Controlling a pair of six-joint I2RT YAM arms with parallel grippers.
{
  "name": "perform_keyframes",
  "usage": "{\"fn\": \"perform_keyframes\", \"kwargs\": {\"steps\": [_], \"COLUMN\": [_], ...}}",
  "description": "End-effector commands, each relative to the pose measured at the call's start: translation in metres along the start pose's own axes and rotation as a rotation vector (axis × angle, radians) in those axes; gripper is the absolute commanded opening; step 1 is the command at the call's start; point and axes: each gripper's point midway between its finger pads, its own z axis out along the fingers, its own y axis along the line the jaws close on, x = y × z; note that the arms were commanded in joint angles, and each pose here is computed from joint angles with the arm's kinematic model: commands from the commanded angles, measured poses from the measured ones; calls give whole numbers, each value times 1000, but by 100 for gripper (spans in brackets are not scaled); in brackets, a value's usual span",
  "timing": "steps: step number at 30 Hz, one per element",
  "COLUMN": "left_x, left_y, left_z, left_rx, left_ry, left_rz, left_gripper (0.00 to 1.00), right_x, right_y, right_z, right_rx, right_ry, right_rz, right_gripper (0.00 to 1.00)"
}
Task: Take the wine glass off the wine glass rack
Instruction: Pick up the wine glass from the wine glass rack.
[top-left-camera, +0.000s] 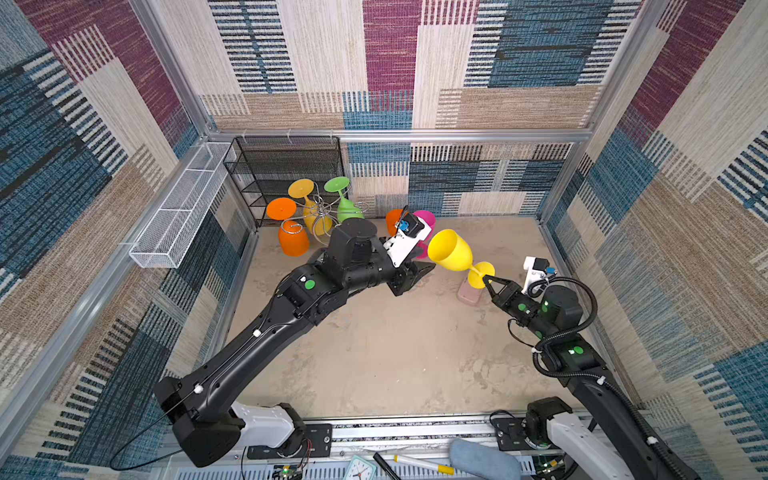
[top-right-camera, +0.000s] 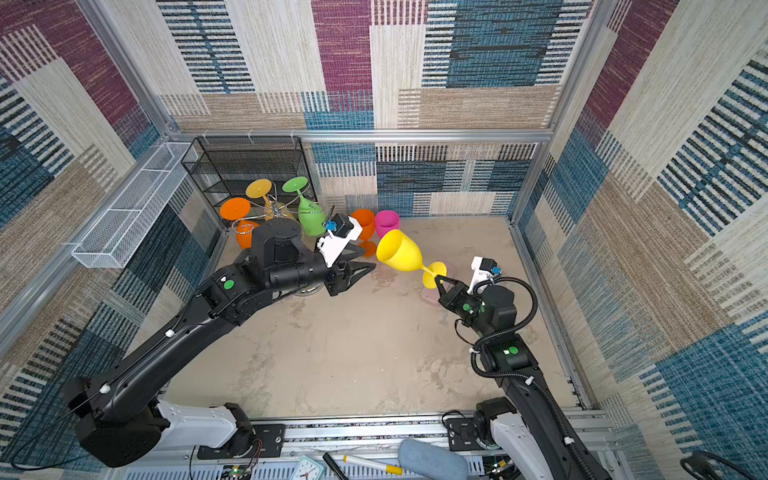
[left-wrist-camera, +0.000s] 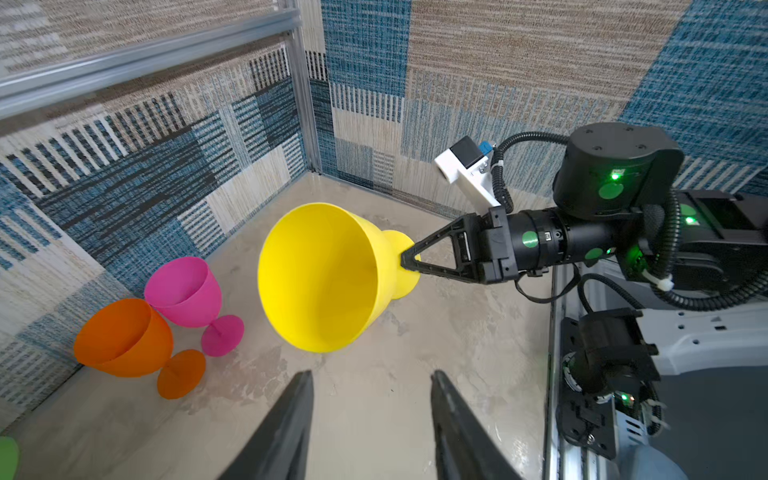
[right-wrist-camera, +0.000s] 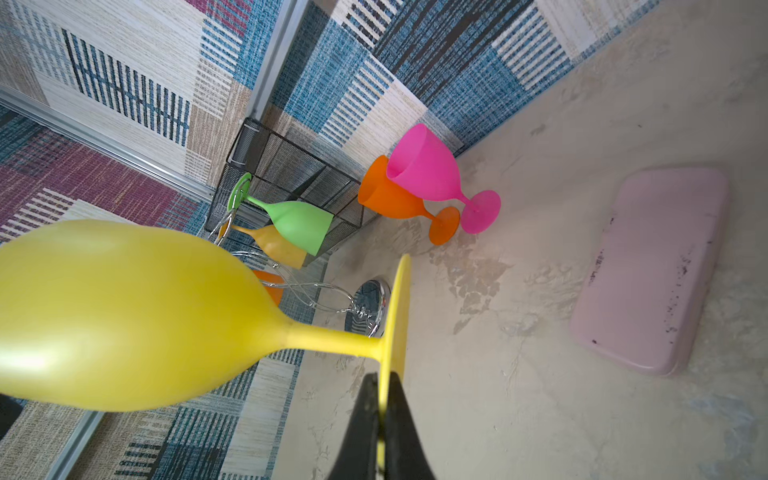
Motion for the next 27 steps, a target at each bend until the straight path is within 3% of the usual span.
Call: {"fn": "perform_keyframes", "kwargs": {"steps": [1,16,27], "left_x": [-5,-1,-1], "left_y": [-9,9,4], "left_z": [6,49,63], "left_rx": [72,48,100], "left_ry": [-7,-44,-46], "left_rz": [-43,-71,-96], "left_gripper": [49,47,25], "right_x": [-12,-15,-14], "right_y": [11,15,16], "right_z": [1,2,6], "right_rx": [-34,-44,-50], "right_ry": [-45,-46,-35], "right_rz": [-52,-54,-52], "right_gripper": [0,0,0]}}
